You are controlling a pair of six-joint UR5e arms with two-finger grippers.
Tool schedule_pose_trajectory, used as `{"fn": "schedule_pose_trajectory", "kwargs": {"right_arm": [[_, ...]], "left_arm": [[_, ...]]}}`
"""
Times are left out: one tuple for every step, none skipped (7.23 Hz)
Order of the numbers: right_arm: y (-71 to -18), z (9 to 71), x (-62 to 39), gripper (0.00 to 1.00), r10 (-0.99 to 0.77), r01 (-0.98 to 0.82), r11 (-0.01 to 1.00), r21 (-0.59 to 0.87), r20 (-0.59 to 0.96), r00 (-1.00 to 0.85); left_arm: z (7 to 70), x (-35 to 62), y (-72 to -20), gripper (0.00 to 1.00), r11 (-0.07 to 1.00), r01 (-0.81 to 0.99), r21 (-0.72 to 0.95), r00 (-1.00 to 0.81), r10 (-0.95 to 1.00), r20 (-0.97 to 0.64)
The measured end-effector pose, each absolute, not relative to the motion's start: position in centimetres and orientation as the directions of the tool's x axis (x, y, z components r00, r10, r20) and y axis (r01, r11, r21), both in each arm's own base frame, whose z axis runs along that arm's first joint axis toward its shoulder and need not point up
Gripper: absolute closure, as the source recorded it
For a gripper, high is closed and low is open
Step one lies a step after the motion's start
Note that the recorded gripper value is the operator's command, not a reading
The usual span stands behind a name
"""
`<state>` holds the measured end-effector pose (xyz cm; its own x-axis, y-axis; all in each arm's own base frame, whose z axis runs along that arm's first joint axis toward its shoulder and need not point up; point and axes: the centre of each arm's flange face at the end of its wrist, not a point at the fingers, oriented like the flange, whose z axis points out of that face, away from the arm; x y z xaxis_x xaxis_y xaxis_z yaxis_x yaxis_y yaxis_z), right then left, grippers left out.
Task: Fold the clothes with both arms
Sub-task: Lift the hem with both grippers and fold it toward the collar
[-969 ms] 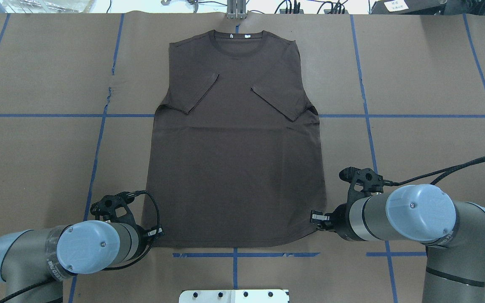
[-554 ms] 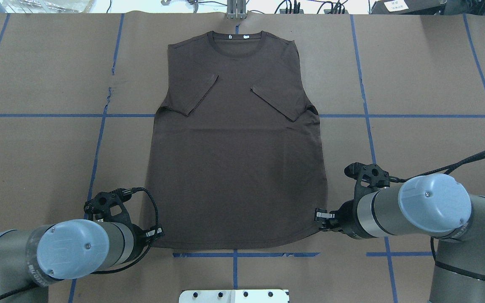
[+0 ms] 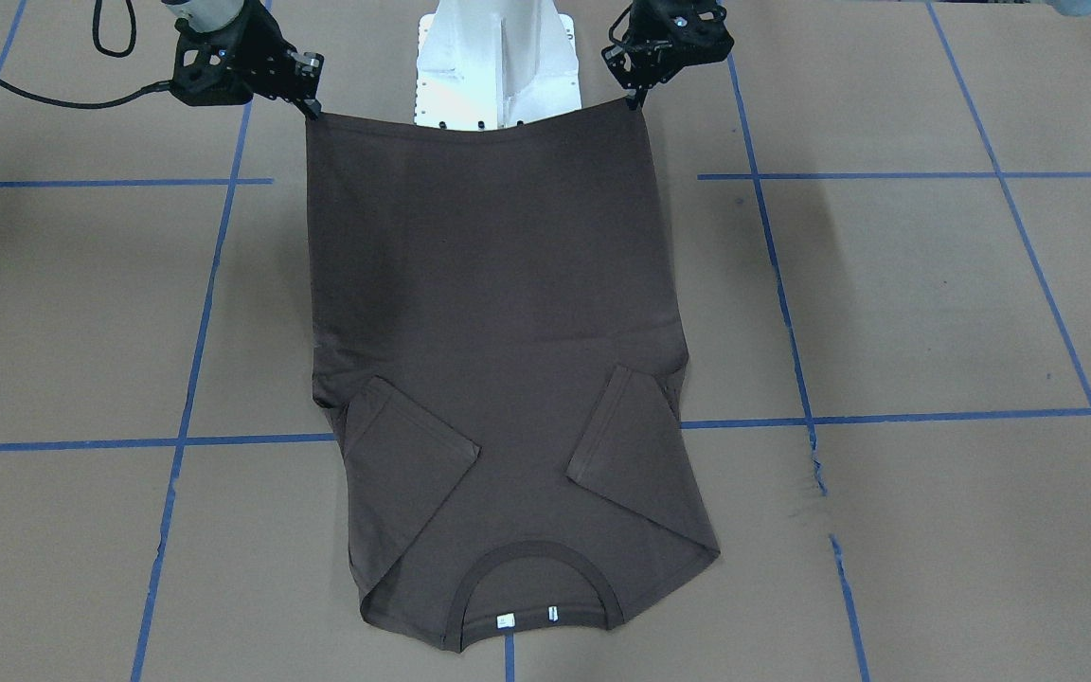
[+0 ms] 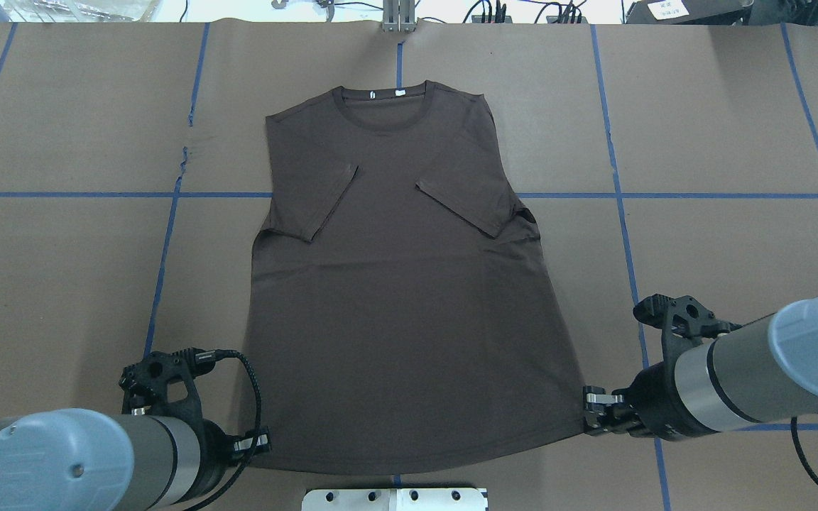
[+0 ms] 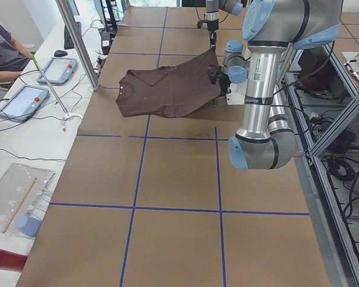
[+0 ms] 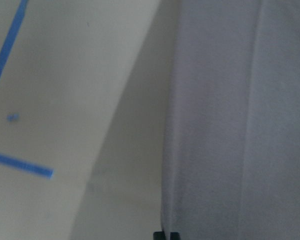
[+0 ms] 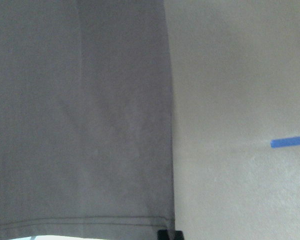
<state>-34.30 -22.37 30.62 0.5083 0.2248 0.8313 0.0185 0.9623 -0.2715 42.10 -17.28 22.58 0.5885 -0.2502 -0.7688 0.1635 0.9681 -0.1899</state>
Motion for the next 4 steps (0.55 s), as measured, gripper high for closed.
{"fn": "schedule_pose_trajectory", "kwargs": {"right_arm": [[-21.2, 30.5, -33.7, 1.00, 0.216, 0.049, 0.959, -0.280, 0.830, 0.514], [-20.8, 30.4, -33.5, 1.00, 0.211, 0.062, 0.958, -0.281, 0.832, 0.513], [-21.4, 30.2, -33.5, 1.00, 0.200, 0.060, 0.962, -0.266, 0.839, 0.505], [-23.2, 29.9, -33.5, 1.00, 0.160, 0.050, 0.977, -0.209, 0.859, 0.486]], "left_arm": [[21.2, 40.8, -15.8, 1.00, 0.973, 0.120, -0.198, 0.586, -0.231, -0.777], [20.3, 40.0, -15.0, 1.00, 0.975, 0.092, -0.205, 0.582, -0.219, -0.783], [19.7, 39.7, -15.0, 1.00, 0.974, 0.085, -0.209, 0.575, -0.219, -0.788], [19.2, 39.3, -16.2, 1.00, 0.976, 0.100, -0.195, 0.562, -0.217, -0.798]]}}
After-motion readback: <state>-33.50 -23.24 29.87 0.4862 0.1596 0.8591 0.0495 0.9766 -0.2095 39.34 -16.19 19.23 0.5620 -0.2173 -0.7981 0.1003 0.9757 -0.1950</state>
